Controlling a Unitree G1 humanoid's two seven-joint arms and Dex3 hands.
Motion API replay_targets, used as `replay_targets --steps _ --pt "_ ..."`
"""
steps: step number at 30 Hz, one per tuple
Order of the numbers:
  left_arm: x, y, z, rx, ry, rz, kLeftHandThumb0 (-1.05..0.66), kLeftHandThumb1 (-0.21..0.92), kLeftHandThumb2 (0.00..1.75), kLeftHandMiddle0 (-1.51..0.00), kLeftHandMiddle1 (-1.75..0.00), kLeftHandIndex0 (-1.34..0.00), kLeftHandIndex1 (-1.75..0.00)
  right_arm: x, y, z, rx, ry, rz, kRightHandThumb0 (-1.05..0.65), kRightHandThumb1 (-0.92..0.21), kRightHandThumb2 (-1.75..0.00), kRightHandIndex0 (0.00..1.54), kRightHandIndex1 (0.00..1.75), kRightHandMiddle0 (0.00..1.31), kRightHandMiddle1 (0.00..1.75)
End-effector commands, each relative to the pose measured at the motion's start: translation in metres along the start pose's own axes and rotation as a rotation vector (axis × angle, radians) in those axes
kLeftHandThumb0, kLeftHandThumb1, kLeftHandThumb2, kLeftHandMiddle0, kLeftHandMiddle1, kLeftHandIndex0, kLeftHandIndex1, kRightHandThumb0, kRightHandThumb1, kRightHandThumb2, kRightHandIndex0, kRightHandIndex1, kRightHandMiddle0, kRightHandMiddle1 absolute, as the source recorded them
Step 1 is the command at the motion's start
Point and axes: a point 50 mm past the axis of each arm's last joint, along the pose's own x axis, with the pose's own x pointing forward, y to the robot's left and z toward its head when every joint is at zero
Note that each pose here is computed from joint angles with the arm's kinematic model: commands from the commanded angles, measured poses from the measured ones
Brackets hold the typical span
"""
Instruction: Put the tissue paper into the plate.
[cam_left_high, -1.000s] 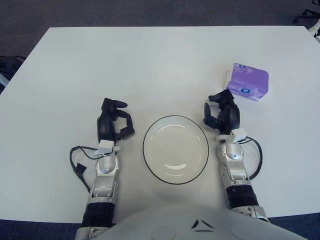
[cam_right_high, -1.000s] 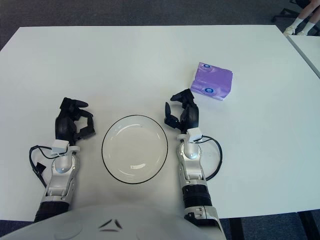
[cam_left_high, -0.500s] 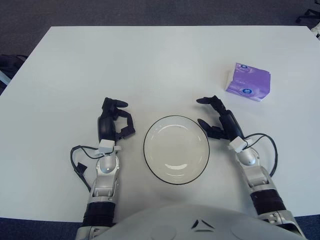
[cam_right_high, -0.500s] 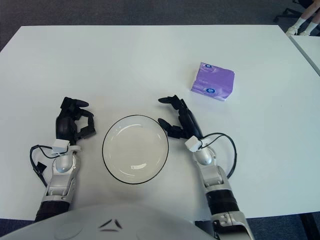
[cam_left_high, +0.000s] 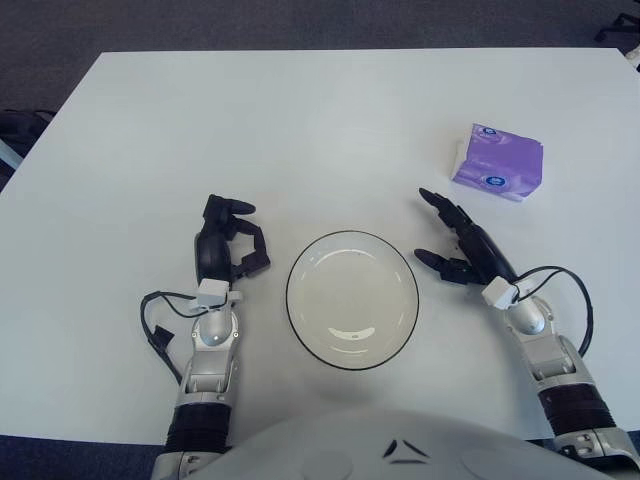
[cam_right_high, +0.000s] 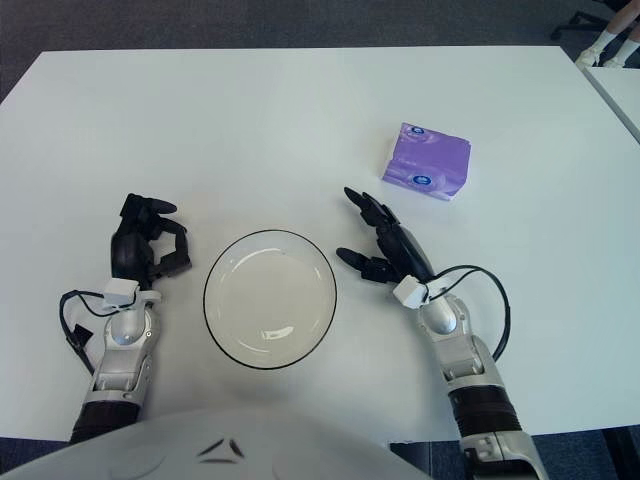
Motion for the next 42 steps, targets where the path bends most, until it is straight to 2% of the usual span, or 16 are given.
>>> replay_targets --steps 1,3,6,9,12,18,22,26,31,36,42 --pt "-0.022 -0.005 -0.037 0.031 0.201 -0.021 -0.01 0.31 1.33 -0.66 -1.68 -0.37 -1.75 0.007 -0.022 0.009 -0.104 -0.036 -0.015 -1.05 -0.88 -0.33 0.00 0.00 0.00 0.00" --pt "-0.022 -0.006 -0.037 0.030 0.200 -0.022 -0.01 0.31 1.33 -0.66 -1.68 -0.37 -1.75 0.008 -0.026 0.010 -0.118 -0.041 -0.016 -1.05 -0.88 -0.32 0.00 0.00 0.00 0.00" --pt "-0.022 -0.007 -0.036 0.028 0.194 -0.022 -0.01 0.31 1.32 -0.67 -1.67 -0.37 -1.75 0.019 -0.039 0.019 -0.160 -0.112 -0.035 -1.05 -0.86 -0.30 0.00 0.00 0.00 0.00" --pt "-0.022 -0.008 -0.036 0.025 0.194 -0.024 -0.01 0.31 1.32 -0.67 -1.67 -0.37 -1.75 0.019 -0.042 0.018 -0.141 -0.138 -0.026 -1.05 -0.84 -0.29 0.00 0.00 0.00 0.00" --pt "-0.023 -0.008 -0.037 0.023 0.195 -0.024 -0.01 0.31 1.32 -0.67 -1.66 -0.37 -1.75 0.023 -0.051 0.024 -0.160 -0.170 -0.015 -1.05 -0.83 -0.27 0.00 0.00 0.00 0.00" --pt "-0.022 -0.011 -0.036 0.014 0.195 -0.022 -0.01 0.31 1.31 -0.67 -1.64 -0.37 -1.75 0.024 -0.071 0.030 -0.324 -0.222 0.021 -1.05 -0.80 -0.26 0.00 0.00 0.00 0.00" --pt "-0.022 -0.012 -0.036 0.014 0.193 -0.020 -0.01 0.32 1.30 -0.67 -1.64 -0.37 -1.75 0.024 -0.085 0.029 -0.445 -0.204 0.058 -1.05 -0.79 -0.25 0.00 0.00 0.00 0.00" --pt "-0.022 -0.014 -0.035 0.012 0.195 -0.016 -0.01 0.32 1.30 -0.67 -1.64 -0.36 -1.75 0.034 -0.103 0.035 -0.594 -0.167 0.083 -1.05 -0.78 -0.25 0.00 0.00 0.00 0.00" --pt "-0.022 -0.014 -0.035 0.014 0.196 -0.018 -0.01 0.32 1.31 -0.66 -1.67 -0.36 -1.75 0.048 -0.120 0.046 -0.643 -0.147 0.097 -1.05 -0.82 -0.27 0.00 0.00 0.00 0.00" --pt "-0.022 -0.015 -0.035 0.013 0.194 -0.020 -0.01 0.31 1.33 -0.65 -1.70 -0.36 -1.75 0.053 -0.130 0.051 -0.685 -0.128 0.100 -1.05 -0.87 -0.29 0.00 0.00 0.00 0.00" --pt "-0.023 -0.015 -0.035 0.005 0.186 -0.019 -0.01 0.33 1.31 -0.64 -1.70 -0.35 -1.75 0.062 -0.149 0.053 -0.782 -0.085 0.102 -1.05 -0.91 -0.30 0.00 0.00 0.00 0.00"
